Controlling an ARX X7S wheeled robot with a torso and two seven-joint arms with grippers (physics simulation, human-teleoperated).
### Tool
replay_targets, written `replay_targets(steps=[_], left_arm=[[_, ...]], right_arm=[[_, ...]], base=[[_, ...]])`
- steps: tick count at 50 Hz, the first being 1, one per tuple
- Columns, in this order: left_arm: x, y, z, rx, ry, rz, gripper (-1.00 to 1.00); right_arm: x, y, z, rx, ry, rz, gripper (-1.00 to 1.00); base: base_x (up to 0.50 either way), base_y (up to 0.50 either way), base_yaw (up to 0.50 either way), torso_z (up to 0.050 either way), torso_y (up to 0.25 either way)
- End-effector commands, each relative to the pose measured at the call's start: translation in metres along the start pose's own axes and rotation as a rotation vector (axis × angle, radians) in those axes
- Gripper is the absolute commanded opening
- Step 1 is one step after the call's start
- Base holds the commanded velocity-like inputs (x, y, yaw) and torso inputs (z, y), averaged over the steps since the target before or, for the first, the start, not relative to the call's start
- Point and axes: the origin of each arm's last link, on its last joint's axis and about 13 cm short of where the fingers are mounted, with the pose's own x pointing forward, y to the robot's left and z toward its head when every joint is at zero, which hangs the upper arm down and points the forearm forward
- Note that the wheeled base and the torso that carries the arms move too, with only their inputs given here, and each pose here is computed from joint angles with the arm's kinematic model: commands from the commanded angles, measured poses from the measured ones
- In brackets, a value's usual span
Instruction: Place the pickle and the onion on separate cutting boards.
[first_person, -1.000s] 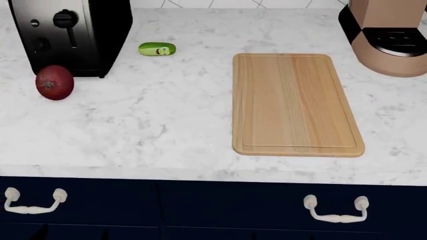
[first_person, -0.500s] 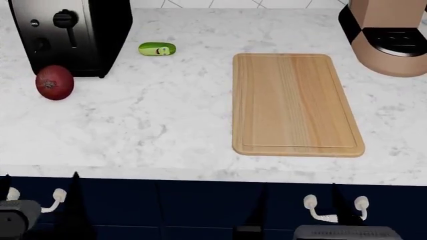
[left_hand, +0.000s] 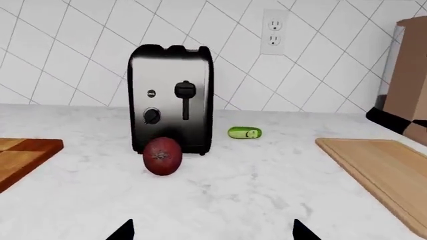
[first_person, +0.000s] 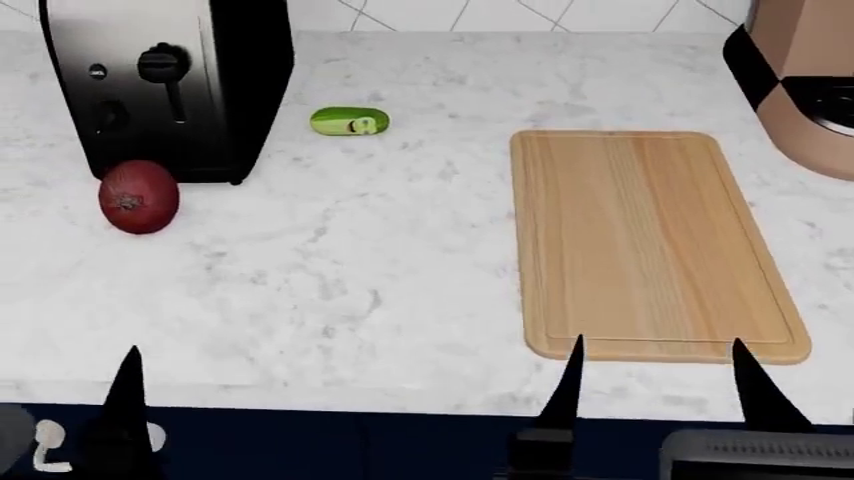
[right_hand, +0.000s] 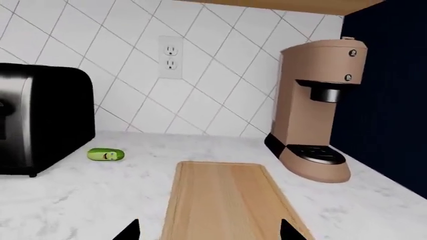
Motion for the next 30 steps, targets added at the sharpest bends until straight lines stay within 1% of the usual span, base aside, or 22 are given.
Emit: replay_targets(steps=[1,2,3,4,10,16,25,30], left_arm=[[-0.003,0.004,-0.004,-0.001,0.011,-0.006,1.00],[-0.002,0.006,0.002,-0.014,0.022,0.006,1.00],[0.004,0.023,0.022,-0.004,0.011,0.086,1.00],[0.000,0.020,0.026,-0.041,0.028,0.014,1.00],[-0.002,0.022,0.026,-0.043,0.020,0.024,1.00],[-0.001,0.023,0.023,-0.036,0.025,0.029,1.00],[-0.003,0.025,0.020,-0.036,0.039,0.037,1.00],[-0.001,0.021,0.016,-0.037,0.050,0.016,1.00]], right_arm=[[-0.004,-0.002,0.005,-0.009,-0.007,0.000,1.00],[-0.004,-0.002,0.006,-0.008,-0.007,0.002,1.00],[-0.004,-0.002,0.007,-0.006,-0.012,0.000,1.00],[-0.004,-0.002,0.007,-0.006,-0.012,0.000,1.00],[-0.004,-0.004,0.006,-0.018,-0.020,-0.012,1.00],[-0.004,-0.005,0.007,-0.009,-0.029,-0.012,1.00],[-0.004,-0.005,0.006,-0.013,-0.027,-0.015,1.00],[-0.004,-0.006,0.004,-0.012,-0.023,-0.017,1.00]], base=[[0.41,0.38,0.00,0.000,0.000],[0.41,0.38,0.00,0.000,0.000],[0.41,0.38,0.00,0.000,0.000],[0.41,0.38,0.00,0.000,0.000],[0.41,0.22,0.00,0.000,0.000],[0.45,0.15,0.00,0.000,0.000],[0.50,0.01,0.00,0.000,0.000],[0.50,0.03,0.00,0.000,0.003]])
